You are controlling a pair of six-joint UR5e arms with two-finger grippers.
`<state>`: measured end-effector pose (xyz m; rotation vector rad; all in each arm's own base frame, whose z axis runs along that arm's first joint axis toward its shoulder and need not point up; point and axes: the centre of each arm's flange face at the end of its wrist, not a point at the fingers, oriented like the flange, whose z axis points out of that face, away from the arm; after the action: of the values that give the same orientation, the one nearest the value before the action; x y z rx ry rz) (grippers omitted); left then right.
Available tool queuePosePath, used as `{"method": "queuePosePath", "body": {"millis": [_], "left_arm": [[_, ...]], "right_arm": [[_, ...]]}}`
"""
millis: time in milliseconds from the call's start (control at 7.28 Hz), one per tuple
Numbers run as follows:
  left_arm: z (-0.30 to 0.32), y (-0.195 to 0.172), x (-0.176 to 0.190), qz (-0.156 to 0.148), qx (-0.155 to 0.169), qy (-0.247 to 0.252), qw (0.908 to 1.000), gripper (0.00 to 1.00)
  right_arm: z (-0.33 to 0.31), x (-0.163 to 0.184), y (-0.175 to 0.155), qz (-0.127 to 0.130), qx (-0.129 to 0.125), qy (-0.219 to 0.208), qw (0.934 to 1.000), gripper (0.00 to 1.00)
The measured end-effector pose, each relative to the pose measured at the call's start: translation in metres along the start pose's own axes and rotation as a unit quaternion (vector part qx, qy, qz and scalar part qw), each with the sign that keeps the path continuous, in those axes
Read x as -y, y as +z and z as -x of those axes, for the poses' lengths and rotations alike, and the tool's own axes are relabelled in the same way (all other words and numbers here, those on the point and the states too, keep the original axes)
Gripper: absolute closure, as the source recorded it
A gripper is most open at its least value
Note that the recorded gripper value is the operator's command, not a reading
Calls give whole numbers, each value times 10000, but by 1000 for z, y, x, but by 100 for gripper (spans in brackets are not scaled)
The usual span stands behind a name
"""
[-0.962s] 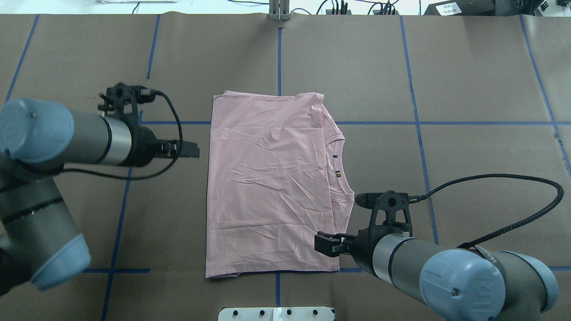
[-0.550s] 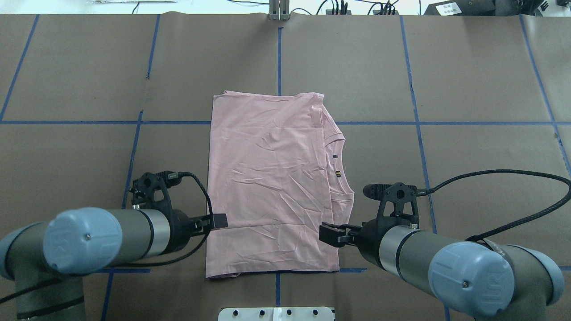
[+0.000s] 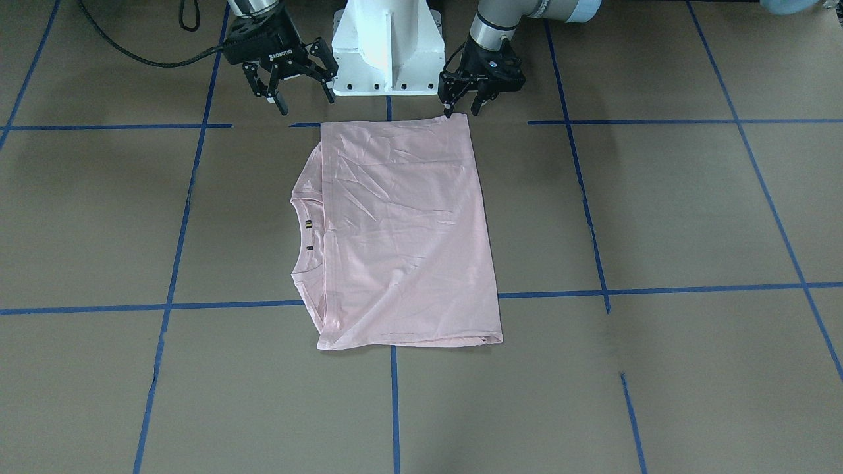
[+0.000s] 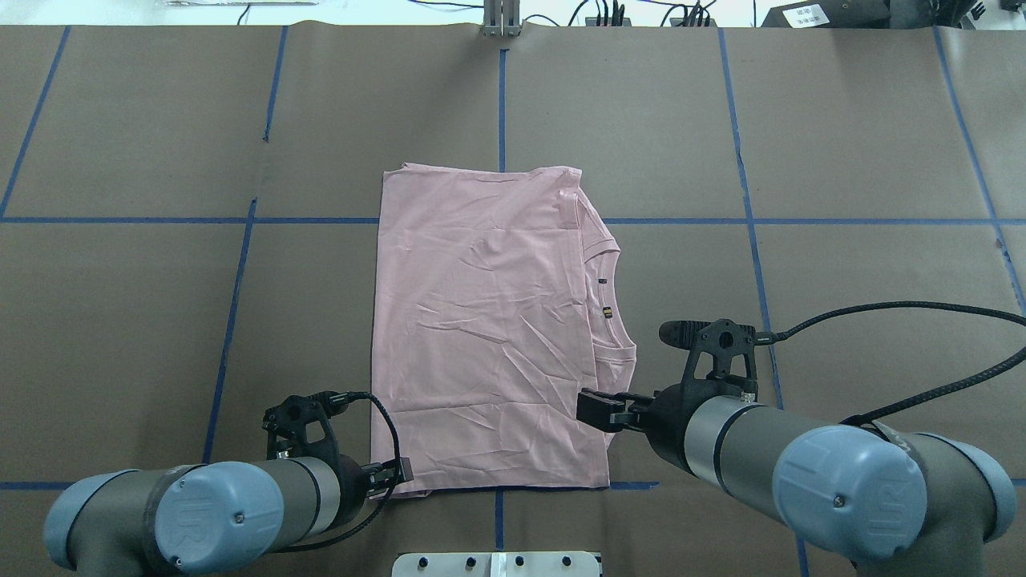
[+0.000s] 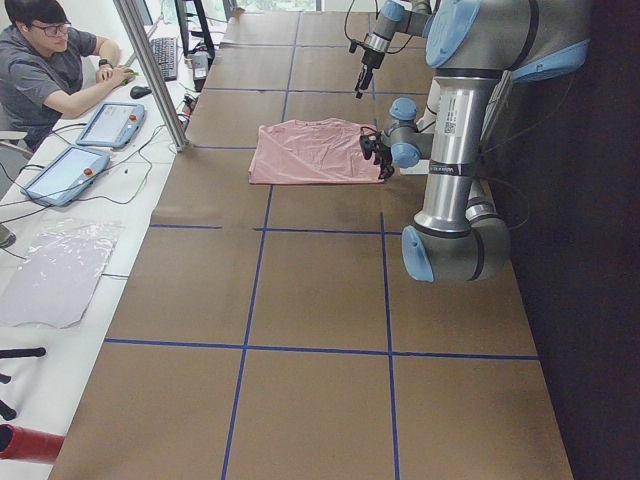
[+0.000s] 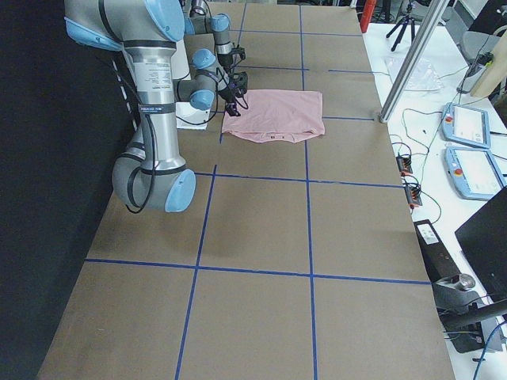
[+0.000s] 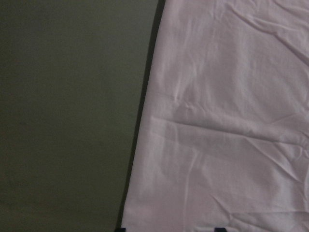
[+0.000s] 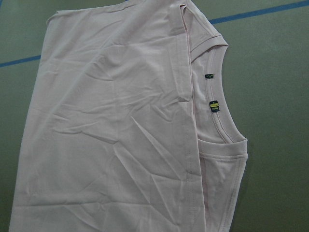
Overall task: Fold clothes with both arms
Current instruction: 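Lower the left gripper to the shirt's near corner while the right gripper repositions, then grasp the shirt's near corners with the left and right grippers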
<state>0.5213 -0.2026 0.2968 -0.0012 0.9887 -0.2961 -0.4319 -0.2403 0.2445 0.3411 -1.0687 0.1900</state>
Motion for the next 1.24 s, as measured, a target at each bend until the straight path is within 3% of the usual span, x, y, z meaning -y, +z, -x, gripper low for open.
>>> {"method": "queuePosePath", "body": {"millis": [962, 1237], "left_arm": [[-1, 18, -8, 30, 108, 52, 9999, 45], [-3, 18, -8, 34, 99, 66, 9999, 59]], "right_arm": [[-2, 3, 2, -47, -27, 24, 10000, 0], [-2, 3, 1, -46, -25, 24, 10000, 0]]}}
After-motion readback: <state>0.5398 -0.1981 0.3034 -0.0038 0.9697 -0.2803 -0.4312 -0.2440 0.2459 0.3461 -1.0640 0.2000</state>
